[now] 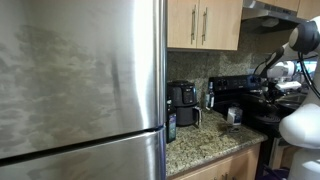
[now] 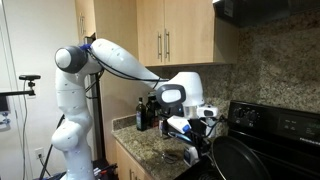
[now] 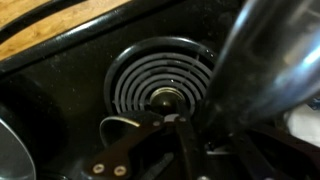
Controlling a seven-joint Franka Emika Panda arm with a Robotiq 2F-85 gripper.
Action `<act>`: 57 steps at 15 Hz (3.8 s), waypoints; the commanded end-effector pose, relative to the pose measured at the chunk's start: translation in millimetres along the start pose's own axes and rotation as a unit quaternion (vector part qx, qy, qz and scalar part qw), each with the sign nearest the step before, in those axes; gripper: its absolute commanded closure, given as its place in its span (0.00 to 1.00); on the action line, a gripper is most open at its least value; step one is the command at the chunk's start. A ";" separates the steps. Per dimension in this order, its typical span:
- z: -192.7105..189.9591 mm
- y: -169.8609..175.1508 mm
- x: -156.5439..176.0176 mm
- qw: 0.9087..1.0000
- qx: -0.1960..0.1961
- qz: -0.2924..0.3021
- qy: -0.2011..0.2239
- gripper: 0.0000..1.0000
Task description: Move the pan backwards
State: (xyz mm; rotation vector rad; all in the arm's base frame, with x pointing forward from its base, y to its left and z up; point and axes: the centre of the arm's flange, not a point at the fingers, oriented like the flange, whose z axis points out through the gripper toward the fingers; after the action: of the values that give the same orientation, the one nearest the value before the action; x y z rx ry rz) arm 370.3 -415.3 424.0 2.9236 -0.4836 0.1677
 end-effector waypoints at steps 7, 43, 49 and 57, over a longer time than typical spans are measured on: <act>-21.4 -28.7 21.4 0.999 -0.007 -0.025 0.033 0.98; 108.0 -94.7 99.0 0.997 -0.058 -0.003 -0.041 1.00; 79.4 -111.7 115.5 0.993 -0.102 -0.052 -0.003 1.00; 112.9 -120.6 105.1 0.993 -0.096 -0.069 -0.002 1.00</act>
State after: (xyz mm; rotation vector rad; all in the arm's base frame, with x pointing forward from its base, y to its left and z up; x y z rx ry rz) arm 521.1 -362.4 318.9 2.7440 -0.3051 0.0576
